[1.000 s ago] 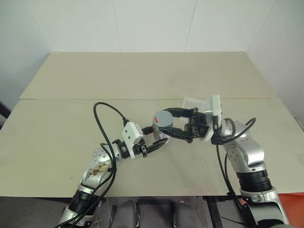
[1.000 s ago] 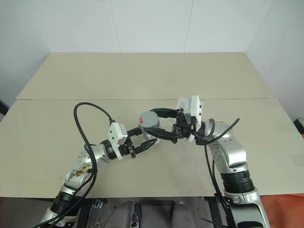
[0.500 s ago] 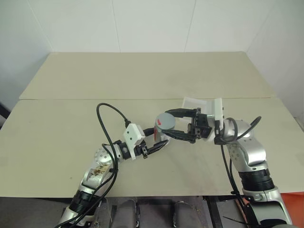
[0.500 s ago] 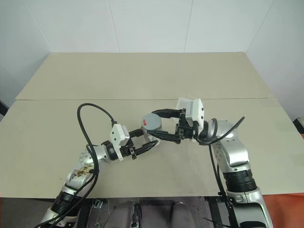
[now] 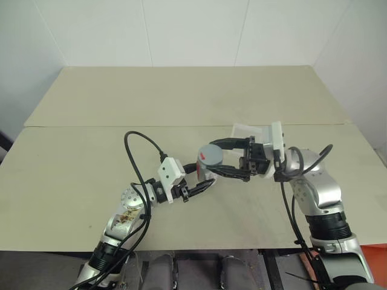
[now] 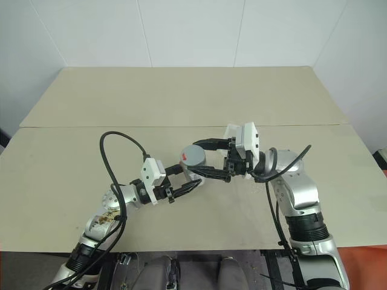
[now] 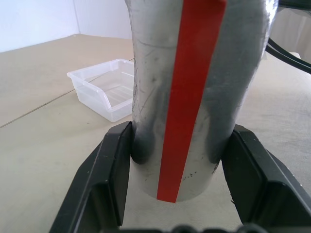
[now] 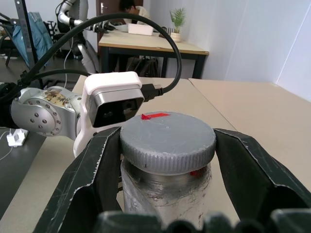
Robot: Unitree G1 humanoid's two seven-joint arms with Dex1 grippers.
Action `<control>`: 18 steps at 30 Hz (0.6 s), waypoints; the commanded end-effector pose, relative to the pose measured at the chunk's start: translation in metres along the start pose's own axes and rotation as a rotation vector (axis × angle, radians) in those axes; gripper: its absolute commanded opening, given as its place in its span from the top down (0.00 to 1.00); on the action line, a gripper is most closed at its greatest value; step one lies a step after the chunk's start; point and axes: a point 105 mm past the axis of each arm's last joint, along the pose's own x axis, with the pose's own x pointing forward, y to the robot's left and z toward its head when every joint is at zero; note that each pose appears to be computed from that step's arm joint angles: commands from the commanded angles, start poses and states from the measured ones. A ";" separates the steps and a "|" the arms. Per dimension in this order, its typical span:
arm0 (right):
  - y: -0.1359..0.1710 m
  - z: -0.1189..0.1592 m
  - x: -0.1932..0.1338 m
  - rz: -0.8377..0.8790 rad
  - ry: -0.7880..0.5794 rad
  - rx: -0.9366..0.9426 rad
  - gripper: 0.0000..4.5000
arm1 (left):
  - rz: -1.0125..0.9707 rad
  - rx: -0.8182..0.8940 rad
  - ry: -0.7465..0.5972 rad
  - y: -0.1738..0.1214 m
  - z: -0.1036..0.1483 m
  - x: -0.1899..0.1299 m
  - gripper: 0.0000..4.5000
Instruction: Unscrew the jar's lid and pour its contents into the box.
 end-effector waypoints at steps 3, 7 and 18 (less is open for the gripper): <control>-0.004 0.014 -0.001 -0.029 -0.041 -0.096 0.28 | -0.023 0.021 -0.021 -0.005 0.005 0.002 0.46; -0.005 0.014 0.001 -0.056 -0.038 -0.132 0.28 | -0.020 0.021 -0.022 -0.005 0.005 0.003 0.46; -0.004 0.024 0.006 -0.072 -0.138 -0.065 0.28 | -0.017 0.025 -0.024 -0.005 0.005 0.003 0.46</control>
